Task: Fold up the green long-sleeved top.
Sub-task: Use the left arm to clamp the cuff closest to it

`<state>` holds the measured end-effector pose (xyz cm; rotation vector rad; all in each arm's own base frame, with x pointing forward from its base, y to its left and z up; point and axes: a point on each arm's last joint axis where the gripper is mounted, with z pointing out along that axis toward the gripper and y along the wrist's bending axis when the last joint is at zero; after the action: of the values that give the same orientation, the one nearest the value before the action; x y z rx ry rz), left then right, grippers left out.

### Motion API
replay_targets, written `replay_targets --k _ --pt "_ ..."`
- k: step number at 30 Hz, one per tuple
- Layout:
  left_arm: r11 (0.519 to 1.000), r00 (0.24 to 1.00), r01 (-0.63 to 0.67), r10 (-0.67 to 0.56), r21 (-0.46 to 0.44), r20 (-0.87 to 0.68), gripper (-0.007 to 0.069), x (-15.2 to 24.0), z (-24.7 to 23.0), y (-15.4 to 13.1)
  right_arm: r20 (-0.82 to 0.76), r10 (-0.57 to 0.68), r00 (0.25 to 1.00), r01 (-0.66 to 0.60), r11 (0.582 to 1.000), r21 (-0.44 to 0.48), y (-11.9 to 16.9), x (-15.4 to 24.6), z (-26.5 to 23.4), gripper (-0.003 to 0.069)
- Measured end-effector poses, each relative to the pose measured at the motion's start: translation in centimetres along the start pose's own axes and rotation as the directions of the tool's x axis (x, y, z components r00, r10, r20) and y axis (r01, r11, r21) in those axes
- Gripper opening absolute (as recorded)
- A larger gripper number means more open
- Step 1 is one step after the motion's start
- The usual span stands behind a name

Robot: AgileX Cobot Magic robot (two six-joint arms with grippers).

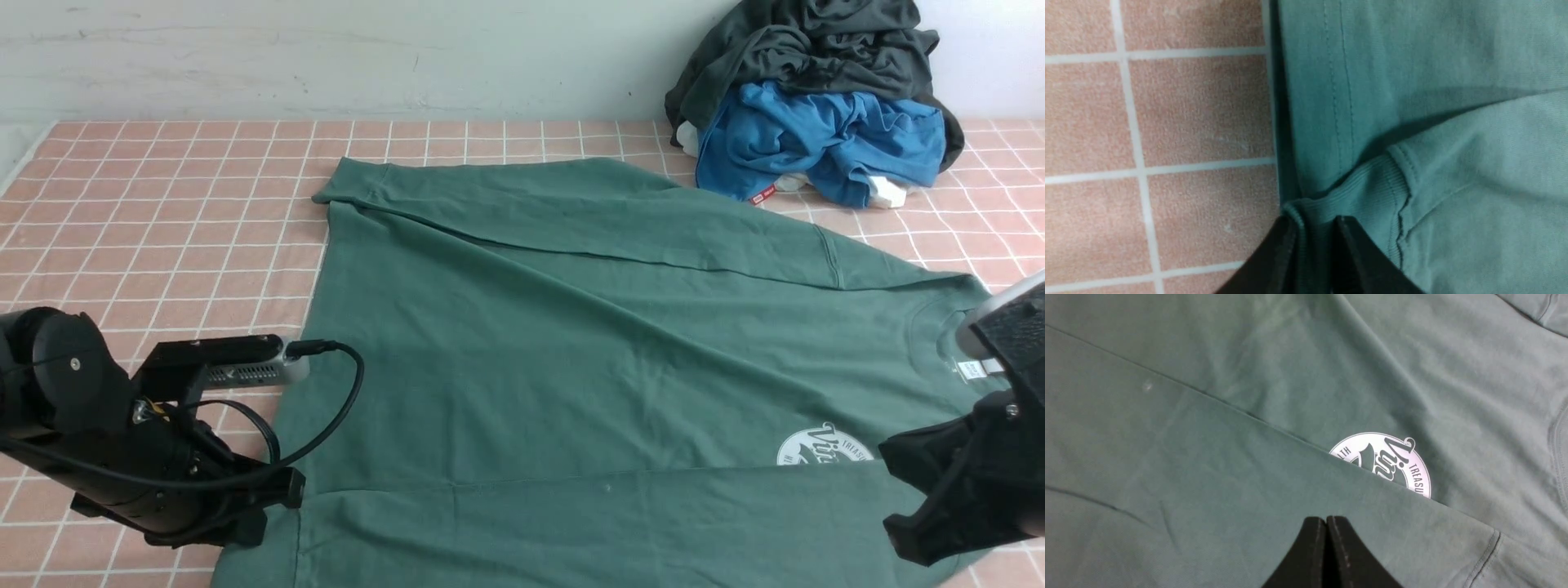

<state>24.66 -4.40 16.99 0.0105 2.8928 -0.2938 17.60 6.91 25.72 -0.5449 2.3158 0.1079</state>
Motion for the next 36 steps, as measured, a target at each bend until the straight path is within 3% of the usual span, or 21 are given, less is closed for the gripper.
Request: replay_targets --k 4,8,15,20,23,29,31,35,36 --pt "1.000 1.000 0.003 -0.003 -0.002 -0.018 0.0219 0.0 0.5 0.1 0.006 0.016 1.000 -0.016 1.000 -0.008 0.1 -0.1 0.0 -0.0010" --pt "1.000 1.000 0.003 -0.003 -0.003 -0.018 0.0222 0.0 0.5 0.1 0.008 0.025 1.000 -0.025 1.000 -0.013 0.1 -0.1 0.0 -0.0010" --pt "1.000 1.000 -0.015 0.015 -0.011 -0.014 0.0041 0.0 0.5 0.2 0.009 0.028 1.000 -0.028 0.999 -0.015 0.1 -0.1 0.0 -0.0010" --pt "1.000 1.000 -0.013 0.013 -0.010 -0.014 0.0029 -0.1 0.5 0.1 0.011 0.031 0.999 -0.031 0.999 -0.016 0.1 -0.1 0.0 -0.0010" --pt "1.000 0.999 -0.014 0.014 -0.006 -0.029 0.0055 -0.3 0.2 0.0 0.011 0.031 0.999 -0.031 0.999 -0.016 0.1 -0.1 0.0 -0.0010" --pt "1.000 0.999 -0.026 0.026 0.003 -0.043 0.0232 -1.0 -0.5 -0.3 0.012 0.031 0.999 -0.031 0.999 -0.016 0.1 -0.1 0.0 -0.0010" --pt "1.000 0.998 -0.027 0.027 0.005 -0.048 0.0256 -1.1 -0.6 -0.3 0.012 0.031 0.999 -0.031 0.999 -0.016 0.1 -0.1 0.0 -0.0010" --pt "0.999 0.996 -0.053 0.053 0.001 -0.066 0.0200 -0.9 -0.6 -0.3 0.012 0.031 0.999 -0.031 0.999 -0.016 0.1 -0.1 0.0 -0.0010" --pt "0.998 0.995 -0.069 0.069 0.001 -0.074 0.0146 -0.8 -0.6 -0.3 0.012 0.031 0.999 -0.031 0.999 -0.016 0.1 -0.1 0.0 -0.0010"
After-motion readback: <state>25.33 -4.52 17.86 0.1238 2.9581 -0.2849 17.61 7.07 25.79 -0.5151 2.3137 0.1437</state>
